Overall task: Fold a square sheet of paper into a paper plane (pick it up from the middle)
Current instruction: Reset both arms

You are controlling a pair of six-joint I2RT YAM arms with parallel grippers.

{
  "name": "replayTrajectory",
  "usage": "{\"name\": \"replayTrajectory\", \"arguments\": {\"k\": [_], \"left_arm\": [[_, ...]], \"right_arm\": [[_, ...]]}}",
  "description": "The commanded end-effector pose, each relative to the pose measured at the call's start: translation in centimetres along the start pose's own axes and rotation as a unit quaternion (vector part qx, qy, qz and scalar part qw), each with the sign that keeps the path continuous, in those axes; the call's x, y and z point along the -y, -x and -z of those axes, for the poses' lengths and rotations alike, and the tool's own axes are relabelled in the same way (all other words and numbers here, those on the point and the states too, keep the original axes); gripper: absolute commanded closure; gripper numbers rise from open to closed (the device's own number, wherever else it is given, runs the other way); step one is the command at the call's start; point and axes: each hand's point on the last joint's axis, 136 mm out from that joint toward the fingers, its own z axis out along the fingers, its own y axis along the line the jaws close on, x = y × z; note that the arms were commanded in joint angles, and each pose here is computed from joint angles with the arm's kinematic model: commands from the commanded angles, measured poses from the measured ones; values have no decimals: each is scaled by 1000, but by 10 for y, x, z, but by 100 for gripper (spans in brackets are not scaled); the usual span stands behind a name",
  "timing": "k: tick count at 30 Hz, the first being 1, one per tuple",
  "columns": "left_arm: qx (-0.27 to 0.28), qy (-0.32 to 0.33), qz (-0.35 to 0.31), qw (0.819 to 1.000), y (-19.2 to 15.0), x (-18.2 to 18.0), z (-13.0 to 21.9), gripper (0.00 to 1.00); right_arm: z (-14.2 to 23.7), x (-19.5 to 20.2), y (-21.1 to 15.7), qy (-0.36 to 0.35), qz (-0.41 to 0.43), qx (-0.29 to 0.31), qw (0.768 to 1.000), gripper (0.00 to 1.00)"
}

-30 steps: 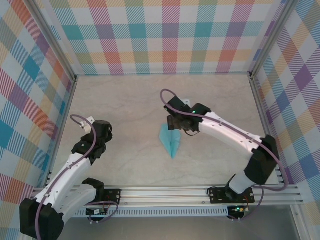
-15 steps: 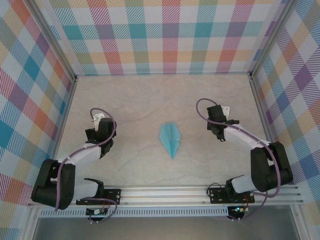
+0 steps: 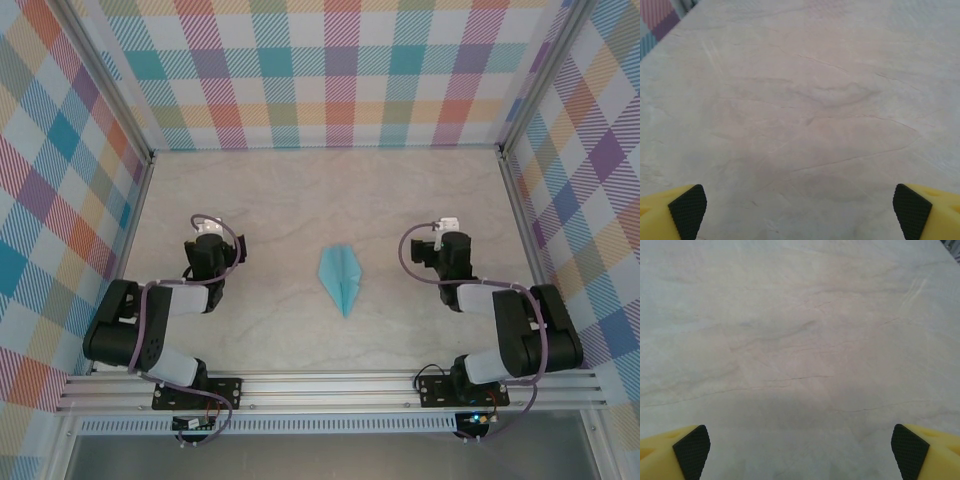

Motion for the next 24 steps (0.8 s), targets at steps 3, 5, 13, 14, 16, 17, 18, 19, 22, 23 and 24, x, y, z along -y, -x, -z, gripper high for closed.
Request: {"name": "replayTrajectory", "arguments": {"k": [3,5,13,14,16,17,18,19,22,23,24], "left_arm": [[29,-32,27,999,9,0,-11,0],[30,-31,35,998,10,-3,-12,0],[30,-25,34,999,9,-5,-10,0],[28,-26,35,999,9,-4,-11,0],[28,-26,34,999,9,-4,-11,0],[28,-26,34,999,8,-4,-11,0],[28,-26,34,999,9,-4,-11,0],[29,-27,34,999,9,-4,-11,0],[26,-28,34,999,9,-3,-11,0],[26,-27,34,999,9,-4,-11,0],[27,-28,34,999,9,-4,-12,0]], "right_arm": [[-10,-5,38,51,-17,55,997,3],[-16,0,35,75,-43,37,996,4],[-15,4,29,70,-51,58,995,0],[-15,5,27,69,-51,53,995,0],[-15,4,28,70,-51,54,995,0],[-15,4,28,70,-51,56,995,0],[-15,5,28,69,-52,55,995,0],[-15,4,28,70,-51,55,995,0],[-15,4,28,70,-51,56,995,0],[-15,4,28,70,-51,54,995,0],[-15,5,28,70,-51,55,995,0]]}}
